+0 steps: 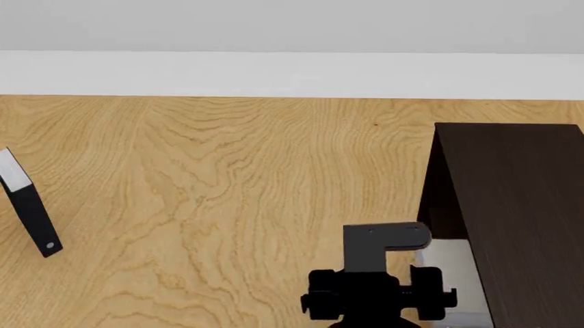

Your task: Pick up the book on the right and place it on the cabinet shelf.

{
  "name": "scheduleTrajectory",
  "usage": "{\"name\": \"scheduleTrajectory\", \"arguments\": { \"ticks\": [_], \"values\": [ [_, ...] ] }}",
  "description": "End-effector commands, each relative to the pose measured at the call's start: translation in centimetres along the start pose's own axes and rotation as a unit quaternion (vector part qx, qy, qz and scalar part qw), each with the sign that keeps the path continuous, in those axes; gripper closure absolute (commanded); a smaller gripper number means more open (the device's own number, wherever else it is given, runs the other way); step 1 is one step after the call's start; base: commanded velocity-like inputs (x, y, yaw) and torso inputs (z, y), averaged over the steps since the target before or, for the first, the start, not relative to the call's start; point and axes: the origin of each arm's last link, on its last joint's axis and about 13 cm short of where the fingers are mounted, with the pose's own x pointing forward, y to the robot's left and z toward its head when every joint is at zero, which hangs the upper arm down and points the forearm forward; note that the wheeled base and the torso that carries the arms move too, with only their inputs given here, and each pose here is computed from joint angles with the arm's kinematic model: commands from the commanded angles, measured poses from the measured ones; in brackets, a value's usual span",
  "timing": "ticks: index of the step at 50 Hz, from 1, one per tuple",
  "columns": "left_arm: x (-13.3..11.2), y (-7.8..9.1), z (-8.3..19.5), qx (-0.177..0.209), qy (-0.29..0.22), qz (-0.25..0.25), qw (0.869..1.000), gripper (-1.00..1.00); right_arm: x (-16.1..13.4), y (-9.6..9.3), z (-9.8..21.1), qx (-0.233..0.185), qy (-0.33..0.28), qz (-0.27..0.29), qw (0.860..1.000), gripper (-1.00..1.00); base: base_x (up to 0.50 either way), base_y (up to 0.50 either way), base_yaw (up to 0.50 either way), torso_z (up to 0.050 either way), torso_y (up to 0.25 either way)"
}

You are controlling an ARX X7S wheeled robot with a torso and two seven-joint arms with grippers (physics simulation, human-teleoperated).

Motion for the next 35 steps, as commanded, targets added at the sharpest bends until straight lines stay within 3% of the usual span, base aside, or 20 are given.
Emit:
{"name": "scheduleTrajectory", "arguments": {
  "ticks": [1,35],
  "values": [
    [-0.1,0.0,-0.4,-0.005,0.011,0.003,1.000,-1.00,0.4,-1.4,0.3,-0.008,-0.005,-0.048,0.999,-1.00,0.00,-0.01,-0.01,0.000,0.000],
    [-0.1,-0.1,-0.5,-0.004,0.014,0.001,1.000,-1.00,0.1,-3.5,0.3,0.010,-0.005,-0.099,0.995,-1.00,0.00,0.00,0.00,0.000,0.000]
  ]
}}
